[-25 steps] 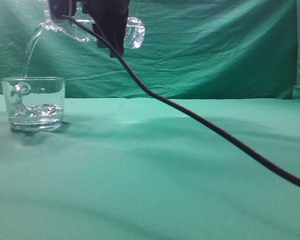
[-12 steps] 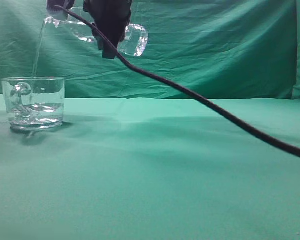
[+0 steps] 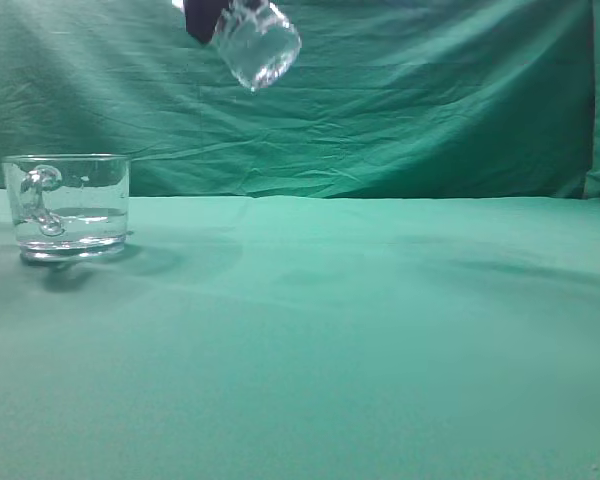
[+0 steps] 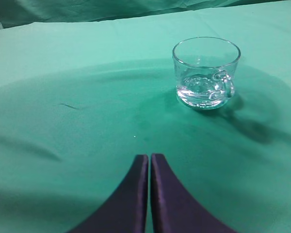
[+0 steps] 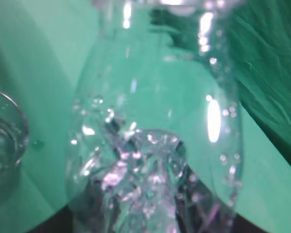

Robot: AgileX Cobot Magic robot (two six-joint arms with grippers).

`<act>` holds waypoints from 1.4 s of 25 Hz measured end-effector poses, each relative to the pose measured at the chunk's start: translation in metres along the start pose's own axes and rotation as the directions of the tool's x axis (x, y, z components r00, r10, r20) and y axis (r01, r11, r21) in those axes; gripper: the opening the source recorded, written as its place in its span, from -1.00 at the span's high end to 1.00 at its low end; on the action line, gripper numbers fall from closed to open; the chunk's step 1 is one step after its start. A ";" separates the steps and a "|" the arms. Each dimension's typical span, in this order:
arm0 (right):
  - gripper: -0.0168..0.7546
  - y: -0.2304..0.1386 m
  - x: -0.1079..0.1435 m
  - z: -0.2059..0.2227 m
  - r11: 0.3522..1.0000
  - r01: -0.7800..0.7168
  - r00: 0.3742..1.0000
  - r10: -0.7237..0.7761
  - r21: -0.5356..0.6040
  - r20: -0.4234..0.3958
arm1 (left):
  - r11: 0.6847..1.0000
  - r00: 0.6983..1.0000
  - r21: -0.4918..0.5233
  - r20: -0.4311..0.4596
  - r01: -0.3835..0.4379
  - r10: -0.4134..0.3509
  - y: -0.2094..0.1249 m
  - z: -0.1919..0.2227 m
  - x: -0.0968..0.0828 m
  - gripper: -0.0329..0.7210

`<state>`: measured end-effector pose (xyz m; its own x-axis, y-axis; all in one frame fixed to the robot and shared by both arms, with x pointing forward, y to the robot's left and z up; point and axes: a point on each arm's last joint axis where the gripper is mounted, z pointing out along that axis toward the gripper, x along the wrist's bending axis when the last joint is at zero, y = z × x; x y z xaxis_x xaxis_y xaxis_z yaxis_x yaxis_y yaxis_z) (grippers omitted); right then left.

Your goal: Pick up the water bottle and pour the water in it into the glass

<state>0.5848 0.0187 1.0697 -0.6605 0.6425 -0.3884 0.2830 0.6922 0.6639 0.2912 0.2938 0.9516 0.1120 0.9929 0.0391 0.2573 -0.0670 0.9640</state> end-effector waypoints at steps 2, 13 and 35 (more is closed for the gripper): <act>0.25 0.008 -0.008 -0.028 0.997 -0.074 0.997 0.074 -0.019 -0.027 | 1.000 1.000 0.000 0.000 0.000 0.000 0.000 0.000 0.000 0.91; 0.25 -0.049 -0.058 -0.119 0.916 -0.365 0.931 0.356 -0.164 -0.083 | 1.000 1.000 0.000 0.000 0.000 0.000 0.000 0.000 0.000 0.91; 0.25 -0.244 -0.059 -0.034 0.692 -0.605 0.754 0.657 -0.395 -0.004 | 1.000 1.000 0.000 0.000 0.000 0.000 0.000 0.000 0.000 0.91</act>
<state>0.5306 -0.1994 0.9520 -0.3154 0.9377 0.1460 0.3209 -0.0395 0.9463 0.2912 0.2938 0.9516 0.1120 0.9929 0.0391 0.2573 -0.0670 0.9640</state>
